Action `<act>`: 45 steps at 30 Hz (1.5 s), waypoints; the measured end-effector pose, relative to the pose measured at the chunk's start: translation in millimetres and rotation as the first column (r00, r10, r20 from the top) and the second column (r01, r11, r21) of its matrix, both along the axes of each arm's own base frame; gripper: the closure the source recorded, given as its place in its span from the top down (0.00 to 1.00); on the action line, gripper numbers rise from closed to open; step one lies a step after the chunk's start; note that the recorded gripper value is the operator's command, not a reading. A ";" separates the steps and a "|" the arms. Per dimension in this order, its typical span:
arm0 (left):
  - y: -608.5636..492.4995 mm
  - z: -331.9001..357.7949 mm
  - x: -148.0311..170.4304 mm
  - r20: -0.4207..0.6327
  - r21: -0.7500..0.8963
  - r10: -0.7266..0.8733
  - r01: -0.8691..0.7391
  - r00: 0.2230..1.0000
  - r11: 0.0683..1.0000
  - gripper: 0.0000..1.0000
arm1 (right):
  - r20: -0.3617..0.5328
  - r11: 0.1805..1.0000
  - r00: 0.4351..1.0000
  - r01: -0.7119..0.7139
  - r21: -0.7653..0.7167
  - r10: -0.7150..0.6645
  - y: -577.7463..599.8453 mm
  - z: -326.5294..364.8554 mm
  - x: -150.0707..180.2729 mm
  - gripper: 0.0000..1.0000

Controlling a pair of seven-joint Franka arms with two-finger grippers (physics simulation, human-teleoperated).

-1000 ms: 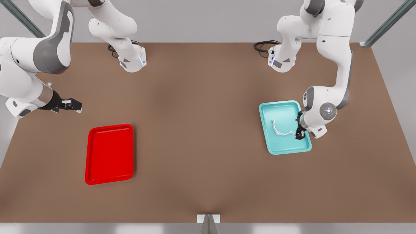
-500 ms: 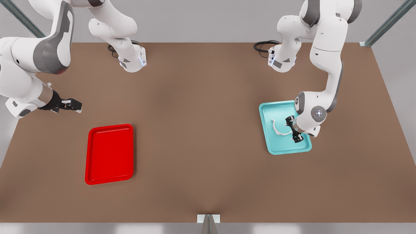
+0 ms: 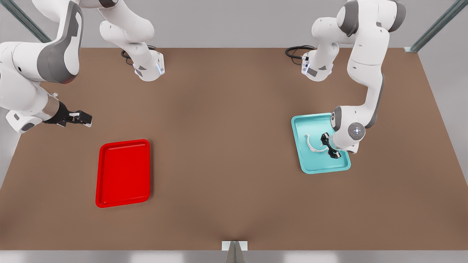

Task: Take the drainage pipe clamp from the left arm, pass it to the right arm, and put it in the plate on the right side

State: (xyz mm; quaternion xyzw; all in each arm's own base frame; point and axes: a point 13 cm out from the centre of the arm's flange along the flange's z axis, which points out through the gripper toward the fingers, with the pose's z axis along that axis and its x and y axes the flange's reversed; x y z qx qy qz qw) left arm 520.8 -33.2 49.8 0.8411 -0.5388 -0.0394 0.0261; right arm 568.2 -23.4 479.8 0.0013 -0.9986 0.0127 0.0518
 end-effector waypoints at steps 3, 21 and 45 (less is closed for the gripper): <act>0.2 -1.6 0.1 0.001 0.002 0.014 -0.014 1.000 1.000 0.48 | 0.000 1.000 1.000 0.000 0.000 0.000 -0.1 -0.1 0.0 1.00; 1.1 -10.1 -0.2 0.003 0.008 0.052 -0.052 0.999 0.999 0.21 | -0.002 1.000 1.000 0.001 0.001 -0.001 -0.8 -0.6 0.0 1.00; -504.5 170.6 91.4 0.079 -0.422 0.136 -0.091 0.987 0.902 0.21 | -0.026 0.985 0.987 -0.155 0.081 0.157 129.1 -63.9 28.8 1.00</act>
